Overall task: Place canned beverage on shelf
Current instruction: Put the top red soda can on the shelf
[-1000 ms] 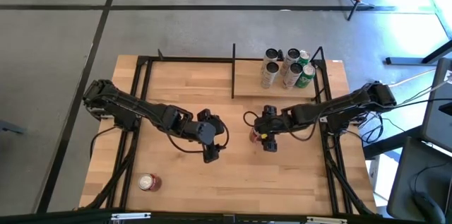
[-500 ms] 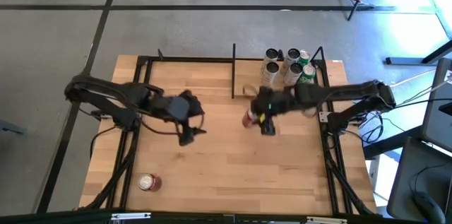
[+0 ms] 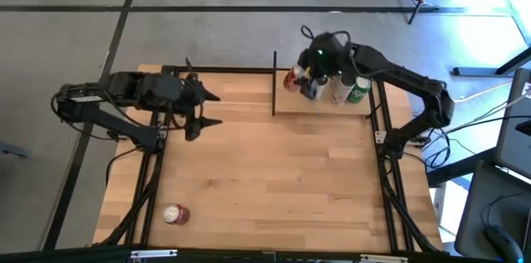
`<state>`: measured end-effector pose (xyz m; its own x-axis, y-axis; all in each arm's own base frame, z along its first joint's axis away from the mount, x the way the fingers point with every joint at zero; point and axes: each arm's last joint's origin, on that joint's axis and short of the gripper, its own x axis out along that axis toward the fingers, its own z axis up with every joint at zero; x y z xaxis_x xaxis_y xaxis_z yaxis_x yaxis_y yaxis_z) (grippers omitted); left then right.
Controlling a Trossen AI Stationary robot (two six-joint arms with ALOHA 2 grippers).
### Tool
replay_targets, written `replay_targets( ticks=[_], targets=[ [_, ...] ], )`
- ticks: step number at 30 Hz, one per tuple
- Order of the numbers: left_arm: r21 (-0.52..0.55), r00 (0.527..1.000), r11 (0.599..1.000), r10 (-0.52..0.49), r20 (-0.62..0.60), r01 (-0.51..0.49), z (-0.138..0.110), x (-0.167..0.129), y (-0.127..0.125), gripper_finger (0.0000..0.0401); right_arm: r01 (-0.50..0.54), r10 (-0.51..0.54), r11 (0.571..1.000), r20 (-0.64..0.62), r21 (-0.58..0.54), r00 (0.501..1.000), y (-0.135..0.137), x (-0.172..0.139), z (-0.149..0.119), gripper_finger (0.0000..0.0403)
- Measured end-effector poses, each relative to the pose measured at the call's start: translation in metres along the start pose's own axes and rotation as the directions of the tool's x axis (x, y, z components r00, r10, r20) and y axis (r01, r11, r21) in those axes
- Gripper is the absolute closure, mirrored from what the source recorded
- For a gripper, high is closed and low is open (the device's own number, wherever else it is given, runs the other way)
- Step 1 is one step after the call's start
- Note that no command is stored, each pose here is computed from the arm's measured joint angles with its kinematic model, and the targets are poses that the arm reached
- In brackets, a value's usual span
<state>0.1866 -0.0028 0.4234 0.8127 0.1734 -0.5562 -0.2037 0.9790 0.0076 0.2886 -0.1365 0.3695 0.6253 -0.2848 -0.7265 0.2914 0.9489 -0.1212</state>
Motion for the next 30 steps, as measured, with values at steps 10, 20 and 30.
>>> replay_targets(
  ticks=[10, 20, 30],
  targets=[
    [-0.002, 0.998, 0.998, 0.061, 0.013, -0.061, 0.001, 0.0, 0.012, 0.0083, -0.005, 0.007, 1.0, -0.162, 0.01, 0.987, -0.04, 0.055, 0.007, 0.0148],
    [-0.022, 0.996, 0.995, 0.093, 0.001, -0.093, 0.001, 0.001, 0.018, 0.0083, -0.017, 0.015, 1.0, -0.256, -0.006, 0.967, -0.055, 0.098, -0.008, 0.0148],
    [-0.023, 0.995, 0.995, 0.098, 0.002, -0.098, 0.001, 0.001, 0.019, 0.0083, -0.058, 0.058, 0.998, -0.295, 0.009, 0.954, -0.054, 0.124, -0.015, 0.0148]
  ],
)
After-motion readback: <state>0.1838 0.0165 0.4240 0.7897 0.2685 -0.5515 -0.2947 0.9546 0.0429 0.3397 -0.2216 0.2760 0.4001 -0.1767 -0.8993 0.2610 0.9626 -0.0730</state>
